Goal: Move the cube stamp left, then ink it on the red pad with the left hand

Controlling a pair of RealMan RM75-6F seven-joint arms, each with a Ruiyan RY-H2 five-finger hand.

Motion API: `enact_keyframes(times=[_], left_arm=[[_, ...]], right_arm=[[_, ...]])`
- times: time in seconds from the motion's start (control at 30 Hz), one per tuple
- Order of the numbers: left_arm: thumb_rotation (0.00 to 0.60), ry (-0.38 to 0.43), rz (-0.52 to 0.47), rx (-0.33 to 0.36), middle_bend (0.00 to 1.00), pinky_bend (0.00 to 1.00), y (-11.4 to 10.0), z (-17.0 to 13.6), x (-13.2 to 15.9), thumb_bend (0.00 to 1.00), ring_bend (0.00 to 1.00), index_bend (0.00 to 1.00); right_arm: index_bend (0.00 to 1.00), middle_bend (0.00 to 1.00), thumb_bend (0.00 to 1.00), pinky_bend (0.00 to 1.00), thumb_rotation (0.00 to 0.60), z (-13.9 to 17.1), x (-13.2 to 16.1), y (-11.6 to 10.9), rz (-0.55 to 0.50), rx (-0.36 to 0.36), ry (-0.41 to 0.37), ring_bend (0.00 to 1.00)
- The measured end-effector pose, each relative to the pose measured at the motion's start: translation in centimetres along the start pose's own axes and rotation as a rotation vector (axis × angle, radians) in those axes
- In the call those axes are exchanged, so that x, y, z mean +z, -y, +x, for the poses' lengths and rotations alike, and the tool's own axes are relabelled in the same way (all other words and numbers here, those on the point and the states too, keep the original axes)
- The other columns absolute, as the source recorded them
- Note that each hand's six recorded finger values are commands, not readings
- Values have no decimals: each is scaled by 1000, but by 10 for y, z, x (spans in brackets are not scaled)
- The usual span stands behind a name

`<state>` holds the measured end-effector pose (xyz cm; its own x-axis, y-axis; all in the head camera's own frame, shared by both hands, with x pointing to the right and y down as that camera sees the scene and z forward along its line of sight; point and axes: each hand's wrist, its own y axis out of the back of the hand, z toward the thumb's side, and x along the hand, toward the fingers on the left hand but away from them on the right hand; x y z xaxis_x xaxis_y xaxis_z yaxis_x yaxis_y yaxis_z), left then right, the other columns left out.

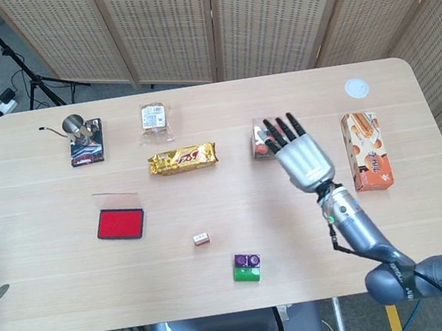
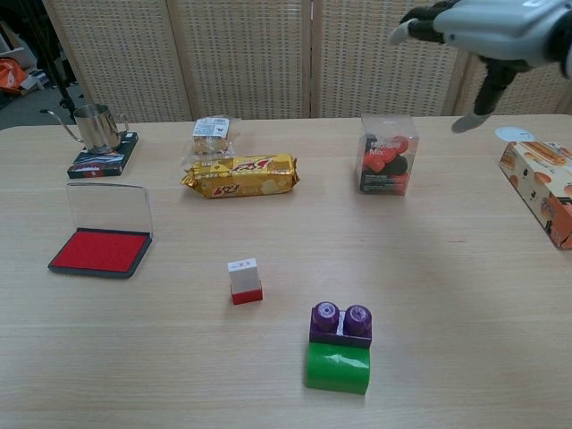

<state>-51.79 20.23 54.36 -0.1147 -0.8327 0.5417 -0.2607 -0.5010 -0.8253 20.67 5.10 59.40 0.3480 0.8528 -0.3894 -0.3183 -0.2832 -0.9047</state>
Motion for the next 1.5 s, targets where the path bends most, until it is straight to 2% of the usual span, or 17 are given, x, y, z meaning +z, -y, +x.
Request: enact_keyframes(times=[0.07, 0.17, 0.33, 0.47, 0.6, 0.73, 0.77, 0.83, 0.9, 0.93, 1.0, 1.1, 1.2, 1.3, 1.37, 1.5], left_arm=[[600, 14, 0, 1, 0, 0, 0, 0, 2, 33, 0, 0], [600, 42, -2, 0, 0, 0, 1, -1, 7, 30, 0, 0], [600, 136, 31, -1, 0, 0, 1, -6, 23, 28, 0, 0], [600, 211, 88, 33, 0, 0, -8, -7, 40, 21, 0, 0], [600, 277, 127, 47, 0, 0, -14, -12, 62, 12, 0, 0], [600, 340, 152, 63, 0, 0, -20, -16, 86, 8, 0, 0], [600, 358, 158, 70, 18, 0, -21, -17, 93, 5, 1, 0], [600, 393, 147, 78, 163, 25, -22, -15, 107, 1, 98, 0], [600, 434, 134, 83, 434, 185, -20, -11, 125, 0, 364, 0], [600, 450, 137, 83, 514, 279, -18, -8, 132, 0, 464, 0], [600, 490, 150, 75, 706, 559, -11, -2, 151, 0, 725, 0], [600, 550, 177, 42, 876, 790, 4, 4, 179, 0, 919, 0], [600, 581, 179, -15, 940, 911, 21, 6, 203, 0, 993, 0], [600, 570, 142, -68, 965, 994, 32, 12, 220, 0, 1000, 7], [600, 548, 124, -98, 973, 1000, 40, 19, 230, 2, 1000, 47], [600, 508, 101, -153, 985, 1000, 58, 31, 252, 63, 1000, 202]], right_arm=[[0, 0, 0, 0, 600, 11, -31, 7, -2, -45, 42, 0], [0, 0, 0, 0, 600, 34, -73, 24, -73, -70, 121, 0], [0, 0, 0, 0, 600, 101, -127, 47, -280, -137, 246, 0], [0, 0, 0, 0, 600, 155, -147, 56, -427, -215, 299, 0], [0, 0, 0, 0, 600, 204, -159, 60, -531, -296, 338, 0], [0, 0, 0, 0, 600, 222, -160, 61, -561, -319, 333, 0], [0, 0, 0, 0, 600, 223, -160, 60, -565, -316, 331, 0], [0, 0, 0, 0, 600, 223, -162, 56, -574, -315, 320, 0], [0, 0, 0, 0, 600, 223, -164, 50, -580, -318, 305, 0], [0, 0, 0, 0, 600, 222, -165, 48, -583, -322, 300, 0], [0, 0, 0, 0, 600, 222, -167, 45, -590, -328, 290, 0], [0, 0, 0, 0, 600, 224, -170, 44, -607, -330, 285, 0], [0, 0, 0, 0, 600, 225, -174, 44, -624, -329, 283, 0], [0, 0, 0, 0, 600, 226, -175, 44, -633, -322, 275, 0], [0, 0, 0, 0, 600, 226, -175, 44, -634, -319, 273, 0], [0, 0, 0, 0, 600, 225, -174, 45, -639, -310, 269, 0]])
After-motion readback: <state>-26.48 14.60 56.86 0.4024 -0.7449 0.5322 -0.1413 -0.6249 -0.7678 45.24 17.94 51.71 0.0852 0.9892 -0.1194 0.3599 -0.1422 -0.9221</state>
